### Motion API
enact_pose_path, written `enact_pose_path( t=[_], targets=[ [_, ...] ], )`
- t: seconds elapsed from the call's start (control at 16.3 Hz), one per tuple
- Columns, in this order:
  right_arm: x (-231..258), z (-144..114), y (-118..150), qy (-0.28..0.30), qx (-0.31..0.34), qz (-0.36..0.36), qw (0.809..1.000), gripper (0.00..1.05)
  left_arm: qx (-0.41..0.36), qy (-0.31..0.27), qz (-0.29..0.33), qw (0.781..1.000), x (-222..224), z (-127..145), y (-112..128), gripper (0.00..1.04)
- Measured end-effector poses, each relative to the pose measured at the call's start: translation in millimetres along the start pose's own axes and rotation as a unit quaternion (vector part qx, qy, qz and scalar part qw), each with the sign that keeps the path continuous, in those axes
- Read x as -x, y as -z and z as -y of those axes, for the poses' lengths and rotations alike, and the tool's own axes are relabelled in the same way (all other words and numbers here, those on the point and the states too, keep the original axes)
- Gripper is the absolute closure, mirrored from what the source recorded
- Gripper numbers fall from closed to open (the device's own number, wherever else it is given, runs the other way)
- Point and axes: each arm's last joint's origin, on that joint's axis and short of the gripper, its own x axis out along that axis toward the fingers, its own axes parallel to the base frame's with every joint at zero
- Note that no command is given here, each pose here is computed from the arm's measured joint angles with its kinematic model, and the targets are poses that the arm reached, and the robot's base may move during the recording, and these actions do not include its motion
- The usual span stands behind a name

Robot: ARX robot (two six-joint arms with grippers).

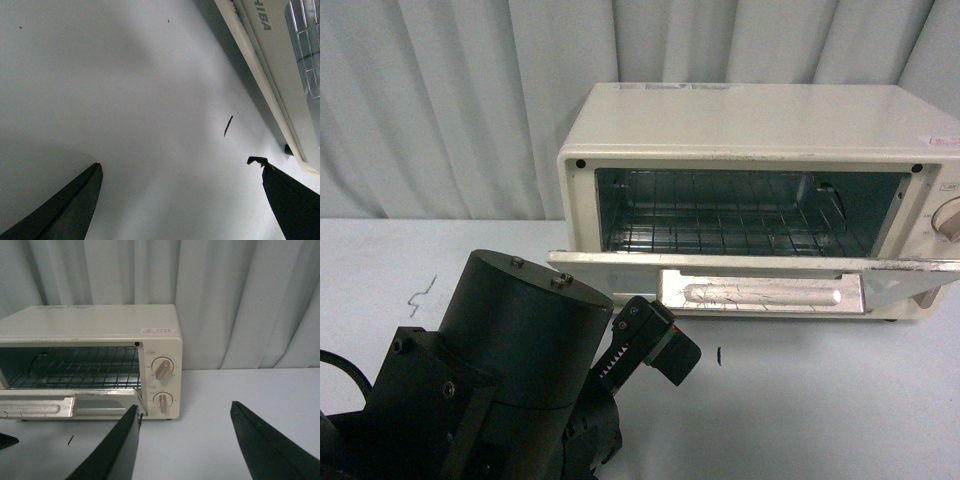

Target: Open oven

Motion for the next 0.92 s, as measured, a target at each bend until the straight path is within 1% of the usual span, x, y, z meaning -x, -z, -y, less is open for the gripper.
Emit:
enact_pose_path(
  t=[0.25, 0.31, 0.37, 0.43, 0.49, 0.55, 0.61, 0.74, 0.92],
  targets=[
    [0.0, 0.0, 0.0, 0.000, 0.000, 0.000, 1.000, 0.09, 0.000, 0.000, 0.000, 1.000, 0.0, 0.0, 0.0, 0.07],
    [0.0, 0.0, 0.0, 0.000, 0.000, 0.000, 1.000, 0.06, 0.000, 0.000, 0.000, 1.000, 0.0, 0.0, 0.0, 0.07],
    [0.0, 0.0, 0.0, 0.000, 0.000, 0.000, 1.000, 0.07, 0.000, 0.000, 0.000, 1.000, 0.0, 0.0, 0.0, 0.07],
    [0.0, 0.0, 0.0, 0.000, 0.000, 0.000, 1.000, 0.06, 0.000, 0.000, 0.000, 1.000, 0.0, 0.0, 0.0, 0.07],
    [0.0, 0.0, 0.0, 0.000, 0.000, 0.000, 1.000, 0.06, 0.007, 0.013, 0.004, 1.000, 0.7, 0.5, -0.2, 0.07],
    [0.0, 0.0, 0.0, 0.000, 0.000, 0.000, 1.000, 0.06, 0.024, 0.028, 0.009, 0.999, 5.3, -6.9, 1.6, 0.07],
    [0.0, 0.0, 0.0, 0.000, 0.000, 0.000, 1.000, 0.06, 0.027, 0.026, 0.007, 0.999, 11.5, -11.3, 2.8, 0.07],
    [0.0, 0.0, 0.0, 0.000, 0.000, 0.000, 1.000, 0.06, 0.023, 0.035, 0.001, 0.999, 29.7, -7.1, 0.8, 0.07],
    [0.0, 0.0, 0.0, 0.000, 0.000, 0.000, 1.000, 0.06, -0.010, 0.043, -0.014, 0.999, 60.6, -4.4, -2.9, 0.07]
  ],
)
